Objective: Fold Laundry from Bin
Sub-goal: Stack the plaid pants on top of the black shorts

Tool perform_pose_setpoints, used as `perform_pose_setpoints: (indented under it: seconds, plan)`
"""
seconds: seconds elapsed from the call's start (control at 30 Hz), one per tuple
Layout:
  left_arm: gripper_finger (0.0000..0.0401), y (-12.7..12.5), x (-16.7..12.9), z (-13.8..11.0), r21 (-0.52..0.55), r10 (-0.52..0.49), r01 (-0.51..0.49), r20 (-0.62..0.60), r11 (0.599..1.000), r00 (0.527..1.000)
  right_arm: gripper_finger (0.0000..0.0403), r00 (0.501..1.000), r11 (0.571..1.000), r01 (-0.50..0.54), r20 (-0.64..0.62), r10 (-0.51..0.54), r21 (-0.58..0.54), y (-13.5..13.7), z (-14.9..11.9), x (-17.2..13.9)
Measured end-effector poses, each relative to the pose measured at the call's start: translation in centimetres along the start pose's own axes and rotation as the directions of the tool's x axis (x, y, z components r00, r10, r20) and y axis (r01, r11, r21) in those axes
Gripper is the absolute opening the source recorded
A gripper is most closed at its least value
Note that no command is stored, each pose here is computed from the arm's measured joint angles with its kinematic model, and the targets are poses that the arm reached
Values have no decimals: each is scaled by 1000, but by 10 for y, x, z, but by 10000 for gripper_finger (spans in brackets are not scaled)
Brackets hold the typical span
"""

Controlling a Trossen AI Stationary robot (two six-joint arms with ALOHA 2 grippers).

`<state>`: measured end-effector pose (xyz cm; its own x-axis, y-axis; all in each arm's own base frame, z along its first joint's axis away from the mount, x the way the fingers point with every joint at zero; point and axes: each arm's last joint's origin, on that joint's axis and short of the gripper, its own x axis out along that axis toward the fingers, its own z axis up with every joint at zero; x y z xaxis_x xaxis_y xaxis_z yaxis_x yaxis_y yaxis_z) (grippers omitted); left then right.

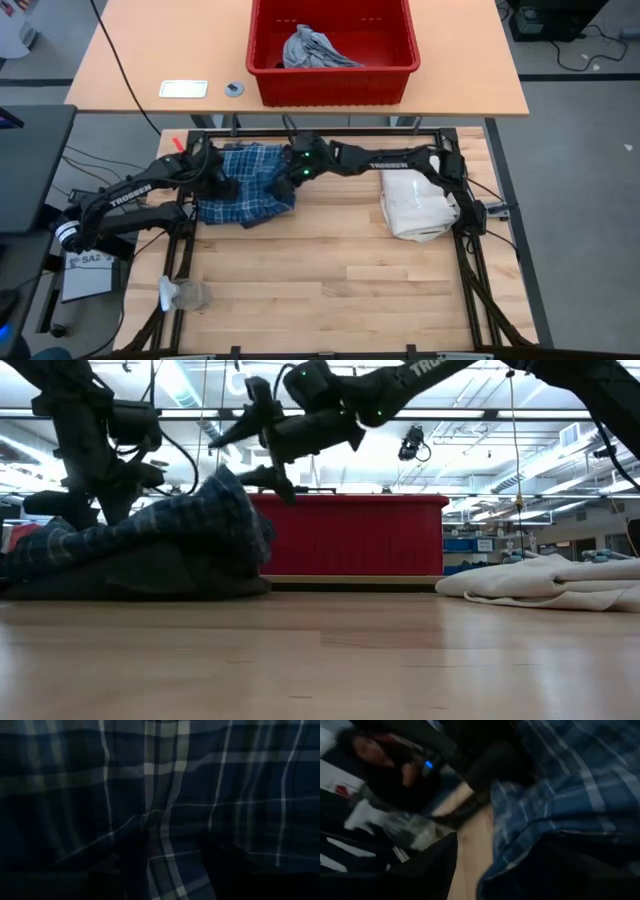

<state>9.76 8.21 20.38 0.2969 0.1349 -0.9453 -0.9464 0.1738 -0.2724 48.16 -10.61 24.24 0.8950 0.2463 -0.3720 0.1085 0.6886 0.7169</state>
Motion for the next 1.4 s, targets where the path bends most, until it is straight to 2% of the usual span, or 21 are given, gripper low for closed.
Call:
perform_pose_setpoints:
  seconds: [0.07,0.2,0.27,0.33,0.4,0.5,0.63,0.73,0.87,0.93,1.0,1.07,1.13,1.27,1.4]
  plan:
    - [187,1,0,1,2,1,-1,4,1000,1000,250,998,999,-26,56,28,-30,-3,-1,4]
    - [187,3,0,3,3,6,-6,11,1000,1000,209,996,1000,6,87,-3,-28,-24,-10,12]
    - [187,5,0,3,4,11,-11,5,1000,1000,190,997,995,71,12,-72,67,-41,-20,13]
    - [187,6,0,3,12,26,-25,-6,1000,1000,172,985,975,173,-51,-167,140,-54,-32,13]
    - [187,8,0,2,16,35,-34,-16,999,999,158,966,951,242,-139,-218,190,-64,-45,11]
    - [187,8,0,2,16,38,-38,-20,999,999,146,951,940,262,-223,-213,219,-66,-54,7]
    - [187,8,0,1,15,35,-35,-25,999,999,143,955,954,208,-256,-150,217,-53,-53,4]
    - [187,7,-3,2,18,16,-15,-34,1000,999,143,976,971,147,-185,-112,188,-28,-40,-8]
    - [187,2,-10,5,57,-10,11,-13,998,1000,142,998,997,64,22,-65,51,11,-16,-25]
    - [187,-1,-14,8,88,-28,27,8,996,1000,139,992,999,22,124,-18,-37,21,-7,-27]
    - [187,-4,-20,11,119,-43,39,27,992,999,135,982,997,-8,188,22,-71,23,-1,-26]
    - [187,-7,-26,14,151,-59,51,47,987,997,131,976,997,-27,213,42,-70,16,3,-19]
    - [187,-9,-31,16,166,-73,62,65,984,995,127,983,999,-28,180,35,-41,-2,1,-5]
    - [187,-15,-41,21,180,-111,90,108,979,988,122,997,998,-13,80,8,69,-49,-14,31]
    - [187,-15,-43,22,193,-115,92,113,977,987,115,998,988,24,47,-32,152,-75,-31,50]
